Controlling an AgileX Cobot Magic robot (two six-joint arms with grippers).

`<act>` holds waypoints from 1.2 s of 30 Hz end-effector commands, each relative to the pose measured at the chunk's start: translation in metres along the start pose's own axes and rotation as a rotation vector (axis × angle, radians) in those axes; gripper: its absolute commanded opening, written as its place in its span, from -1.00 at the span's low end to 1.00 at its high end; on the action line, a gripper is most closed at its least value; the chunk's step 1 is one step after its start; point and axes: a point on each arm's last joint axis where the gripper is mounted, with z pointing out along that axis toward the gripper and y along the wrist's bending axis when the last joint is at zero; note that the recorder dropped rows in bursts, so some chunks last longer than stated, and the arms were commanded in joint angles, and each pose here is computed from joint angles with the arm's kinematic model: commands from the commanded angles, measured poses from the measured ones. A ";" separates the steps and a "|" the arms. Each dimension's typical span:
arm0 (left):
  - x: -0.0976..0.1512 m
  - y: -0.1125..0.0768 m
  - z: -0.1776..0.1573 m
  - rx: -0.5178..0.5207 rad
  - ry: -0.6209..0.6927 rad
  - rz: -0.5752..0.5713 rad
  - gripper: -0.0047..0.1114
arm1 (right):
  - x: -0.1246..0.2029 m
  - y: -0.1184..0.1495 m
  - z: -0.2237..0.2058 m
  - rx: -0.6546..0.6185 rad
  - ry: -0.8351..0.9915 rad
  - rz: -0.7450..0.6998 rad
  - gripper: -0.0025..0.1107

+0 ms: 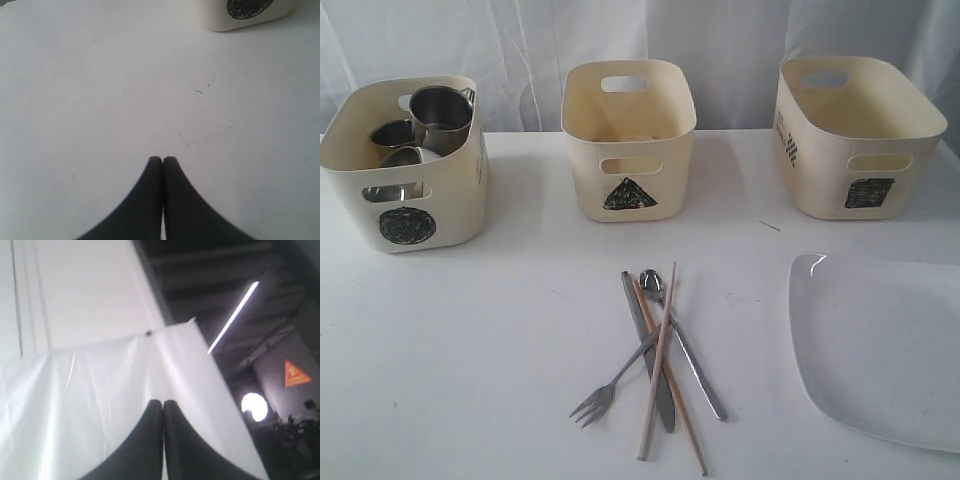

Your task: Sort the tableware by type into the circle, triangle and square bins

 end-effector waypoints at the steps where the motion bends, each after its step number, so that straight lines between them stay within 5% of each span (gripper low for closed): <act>1: 0.001 -0.001 0.000 0.005 -0.003 -0.002 -0.92 | 0.082 0.036 0.048 -0.196 0.487 -0.120 -0.96; 8: 0.001 -0.001 0.000 0.005 -0.003 -0.002 -0.92 | 0.242 0.046 0.011 -0.407 1.356 -0.216 -0.96; 14: 0.001 -0.001 0.000 0.005 -0.003 -0.002 -0.92 | 0.263 0.063 -0.017 -0.454 1.791 -0.039 -0.96; 19: 0.001 -0.001 0.000 0.005 -0.003 -0.002 -0.92 | 0.247 0.129 -0.019 -0.612 1.815 0.027 -0.96; 24: 0.001 -0.001 0.000 0.005 -0.003 -0.002 -0.92 | 0.265 0.189 -0.028 -0.580 1.890 0.052 -0.96; 30: 0.001 -0.001 0.000 0.005 -0.003 -0.002 -0.92 | 0.324 0.198 -0.049 -0.525 2.146 -0.123 -0.96; 36: 0.001 -0.001 0.000 0.005 -0.003 -0.002 -0.92 | 0.342 0.201 -0.054 -0.540 2.177 -0.151 -0.96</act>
